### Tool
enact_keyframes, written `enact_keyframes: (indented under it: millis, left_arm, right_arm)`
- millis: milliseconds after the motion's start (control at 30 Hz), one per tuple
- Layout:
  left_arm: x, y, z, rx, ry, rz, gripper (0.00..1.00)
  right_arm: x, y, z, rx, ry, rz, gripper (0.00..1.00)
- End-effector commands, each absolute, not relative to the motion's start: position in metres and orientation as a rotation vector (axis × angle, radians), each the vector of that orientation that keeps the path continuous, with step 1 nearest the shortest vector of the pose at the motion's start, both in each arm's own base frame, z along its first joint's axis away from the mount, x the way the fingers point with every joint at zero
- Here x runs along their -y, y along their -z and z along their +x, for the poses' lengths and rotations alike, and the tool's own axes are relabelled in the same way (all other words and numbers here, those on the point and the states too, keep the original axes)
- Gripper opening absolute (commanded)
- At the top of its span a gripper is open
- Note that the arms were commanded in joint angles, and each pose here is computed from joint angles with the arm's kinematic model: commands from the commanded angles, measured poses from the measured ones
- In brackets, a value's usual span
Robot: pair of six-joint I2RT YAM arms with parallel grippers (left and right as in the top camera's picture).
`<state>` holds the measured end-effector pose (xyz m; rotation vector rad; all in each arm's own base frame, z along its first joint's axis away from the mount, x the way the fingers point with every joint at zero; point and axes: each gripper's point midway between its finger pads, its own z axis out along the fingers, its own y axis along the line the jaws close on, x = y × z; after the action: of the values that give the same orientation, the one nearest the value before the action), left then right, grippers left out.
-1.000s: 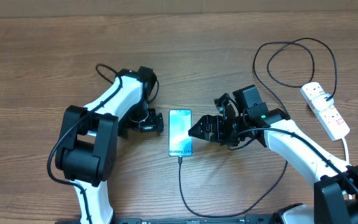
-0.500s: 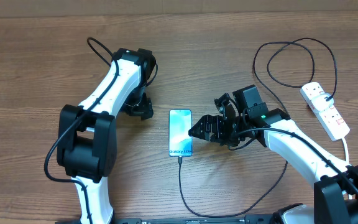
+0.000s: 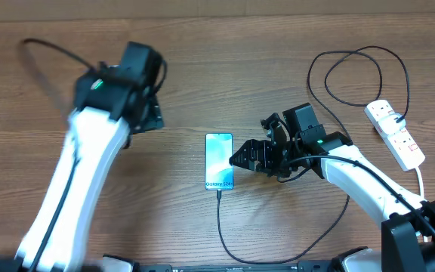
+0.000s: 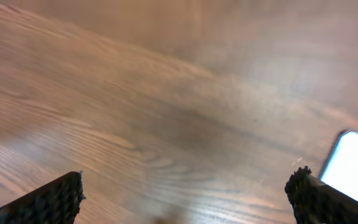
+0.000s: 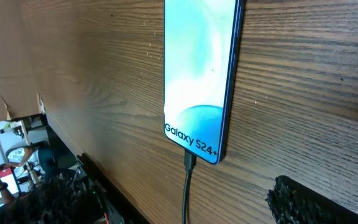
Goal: Plug charger to phone and switch on socket
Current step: 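Open the left gripper and retract the left arm away from the phone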
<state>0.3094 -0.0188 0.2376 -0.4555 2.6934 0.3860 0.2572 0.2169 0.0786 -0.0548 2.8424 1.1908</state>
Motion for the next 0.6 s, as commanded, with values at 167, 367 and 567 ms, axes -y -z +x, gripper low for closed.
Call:
enact_keyframes:
  millis: [167,367,567]
  left_arm:
    - [-0.024,-0.341,0.245,-2.290,-0.293,-0.630,1.00]
    - [-0.042,-0.348,0.193,-2.272,-0.294,-0.680,1.00]
    - [-0.065,-0.351,0.156,-2.215,-0.376,-0.743,1.00]
  right_arm:
    - [-0.219,-0.086,0.263,-2.812,-1.182,-0.078,1.00]
    - [-0.223,-0.091,0.274,-2.747,-1.190,-0.109,1.00]
    - [-0.224,-0.094,0.278,-2.722,-1.191,-0.119,0.99]
